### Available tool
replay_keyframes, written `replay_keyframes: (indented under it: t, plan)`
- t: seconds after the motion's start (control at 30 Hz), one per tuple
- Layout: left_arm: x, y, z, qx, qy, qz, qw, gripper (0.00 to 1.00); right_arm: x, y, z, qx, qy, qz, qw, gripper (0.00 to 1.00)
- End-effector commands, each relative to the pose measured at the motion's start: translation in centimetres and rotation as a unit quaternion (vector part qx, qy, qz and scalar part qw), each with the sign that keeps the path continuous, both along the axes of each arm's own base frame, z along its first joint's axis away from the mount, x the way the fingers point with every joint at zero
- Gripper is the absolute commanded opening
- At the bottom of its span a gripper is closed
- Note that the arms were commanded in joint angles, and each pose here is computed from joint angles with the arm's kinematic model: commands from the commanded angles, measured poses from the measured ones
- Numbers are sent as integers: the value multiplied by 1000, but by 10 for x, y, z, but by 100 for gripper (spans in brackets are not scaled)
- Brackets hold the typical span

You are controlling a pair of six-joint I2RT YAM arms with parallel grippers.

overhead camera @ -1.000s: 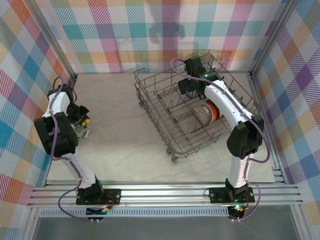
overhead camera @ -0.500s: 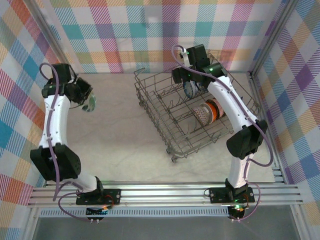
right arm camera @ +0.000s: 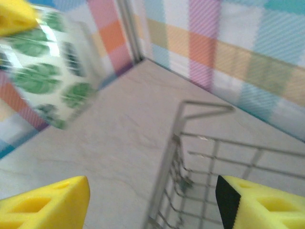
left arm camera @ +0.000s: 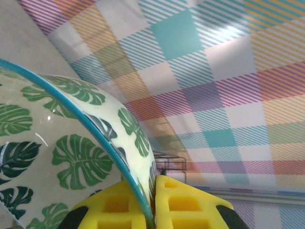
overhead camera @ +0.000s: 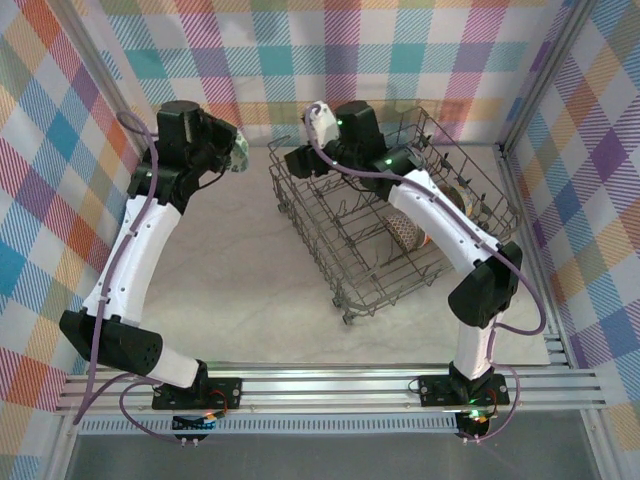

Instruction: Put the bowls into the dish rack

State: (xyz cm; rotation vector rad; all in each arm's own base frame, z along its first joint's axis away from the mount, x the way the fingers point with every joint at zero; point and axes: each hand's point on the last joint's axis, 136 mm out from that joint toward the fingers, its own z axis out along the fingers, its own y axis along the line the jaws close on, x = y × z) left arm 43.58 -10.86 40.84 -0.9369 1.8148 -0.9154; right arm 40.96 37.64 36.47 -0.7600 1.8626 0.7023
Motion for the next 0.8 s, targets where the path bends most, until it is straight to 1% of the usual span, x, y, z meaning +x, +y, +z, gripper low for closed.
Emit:
replay_keyframes:
  t: [0.0,0.13,0.2,0.43,0.53,0.77]
  plan:
    - [6,-10,55,-30,-79,12,996,0,-5,24,30,58,-42,23,997,67]
    - [7,-28,66,-28,-87,-9,996,0,-15,42,37,87,-66,49,993,64]
    - [8,-32,64,-31,-85,-14,996,0,-16,45,37,95,-80,49,991,63]
    - [12,-43,59,-37,-77,-32,996,0,6,42,30,88,-108,-5,990,54]
    - [13,-48,57,-42,-73,-40,996,0,13,41,29,97,-118,-22,988,50]
    - [15,-51,56,-42,-72,-42,996,0,25,44,22,94,-119,-46,987,45]
